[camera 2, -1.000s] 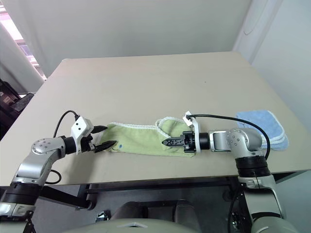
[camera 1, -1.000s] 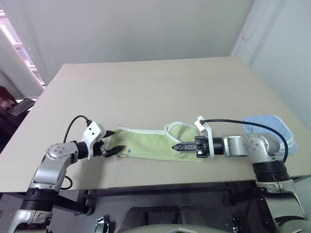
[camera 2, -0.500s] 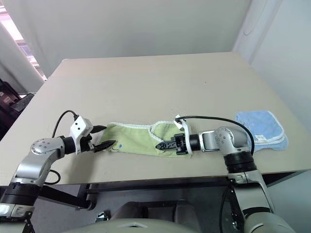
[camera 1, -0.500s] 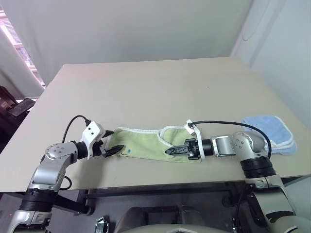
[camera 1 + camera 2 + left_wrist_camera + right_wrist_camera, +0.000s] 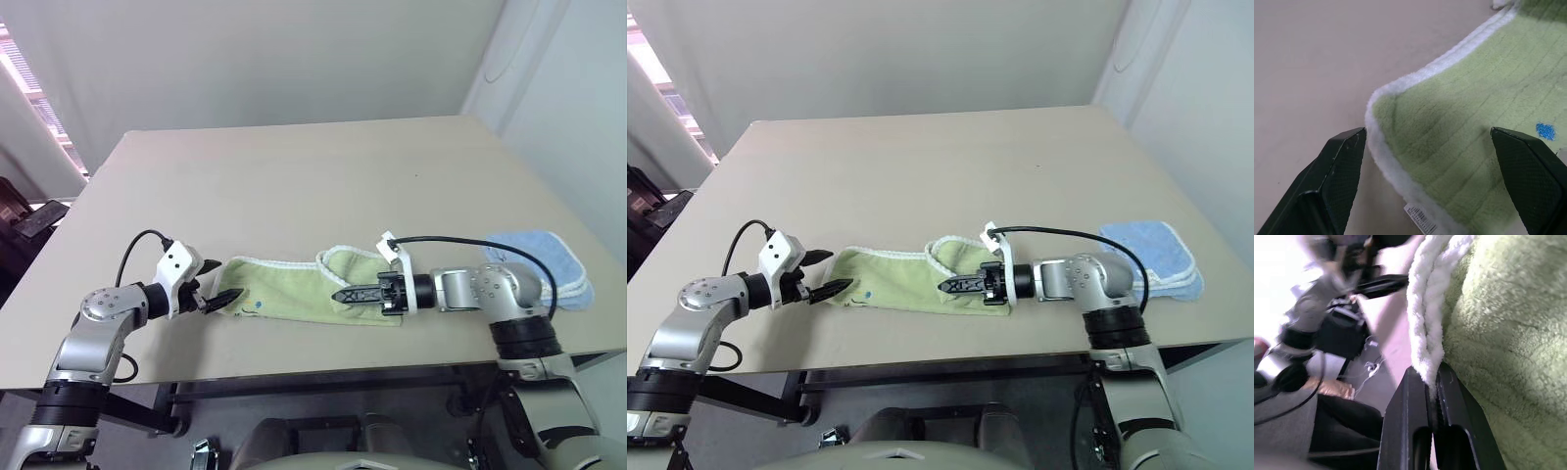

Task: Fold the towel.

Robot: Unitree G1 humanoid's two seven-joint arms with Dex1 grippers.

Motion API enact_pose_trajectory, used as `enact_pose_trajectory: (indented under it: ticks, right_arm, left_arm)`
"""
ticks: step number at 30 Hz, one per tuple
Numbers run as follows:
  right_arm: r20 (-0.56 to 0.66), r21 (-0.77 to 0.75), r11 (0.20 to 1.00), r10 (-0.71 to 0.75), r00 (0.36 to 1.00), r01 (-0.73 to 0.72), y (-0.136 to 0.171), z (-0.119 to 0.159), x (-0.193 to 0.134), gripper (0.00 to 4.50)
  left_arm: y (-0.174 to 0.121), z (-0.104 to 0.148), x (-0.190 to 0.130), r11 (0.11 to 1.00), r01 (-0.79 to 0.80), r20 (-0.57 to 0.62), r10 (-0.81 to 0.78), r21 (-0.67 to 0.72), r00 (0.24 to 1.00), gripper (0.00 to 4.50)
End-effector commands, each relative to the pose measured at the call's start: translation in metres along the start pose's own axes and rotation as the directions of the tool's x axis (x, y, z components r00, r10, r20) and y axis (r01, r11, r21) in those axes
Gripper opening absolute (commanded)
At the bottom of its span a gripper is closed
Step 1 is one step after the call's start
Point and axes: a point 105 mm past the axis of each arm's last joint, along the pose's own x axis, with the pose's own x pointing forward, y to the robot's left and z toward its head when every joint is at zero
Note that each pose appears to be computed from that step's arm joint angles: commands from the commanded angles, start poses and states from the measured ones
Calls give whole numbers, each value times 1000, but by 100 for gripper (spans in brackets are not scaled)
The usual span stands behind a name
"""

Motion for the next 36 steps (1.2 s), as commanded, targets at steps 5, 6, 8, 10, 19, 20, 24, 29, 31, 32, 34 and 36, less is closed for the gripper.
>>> enact_pose_trajectory:
  ticks: [5,6,8,10,19,20,24,29,31,32,34,36]
  right_arm:
    - [-8,-13,996,-93,996,93,-10,5,3,3]
    - [-6,-47,993,-108,994,108,-12,5,3,3]
    - [8,-111,988,-105,994,106,-10,6,4,3]
    - [15,-124,987,-100,995,101,-8,6,5,3]
    - [30,-134,985,-102,994,105,-8,7,2,213]
    - [17,-147,985,-90,996,91,-5,4,2,247]
    - [43,-159,987,28,999,-21,17,8,-7,349]
    - [213,-328,945,69,975,5,31,38,-28,349]
    - [319,-355,932,53,946,68,23,51,-28,349]
    - [383,-390,910,21,924,141,16,58,-27,349]
    - [368,-469,856,-33,929,216,2,52,-16,349]
    - [302,-517,834,-33,953,193,-6,38,-6,349]
  left_arm:
    - [3,9,-6,1000,-18,22,17,25,1000,428]
    - [3,8,-6,1000,-18,22,18,25,1000,428]
    - [2,7,-6,1000,-19,20,18,24,1000,428]
    - [2,7,-6,1000,-18,19,18,24,1000,428]
    - [1,5,-6,1000,-10,12,10,21,1000,428]
    - [1,5,-6,1000,-10,11,9,20,1000,428]
    - [2,6,-7,1000,-10,10,9,21,1000,428]
    - [6,5,-10,1000,-18,4,18,24,1000,428]
    - [7,5,-9,999,-18,2,18,27,1000,428]
    - [7,5,-9,999,-19,2,19,28,1000,428]
    - [8,7,-9,999,-19,4,19,32,1000,428]
    - [8,8,-9,999,-18,4,18,34,1000,428]
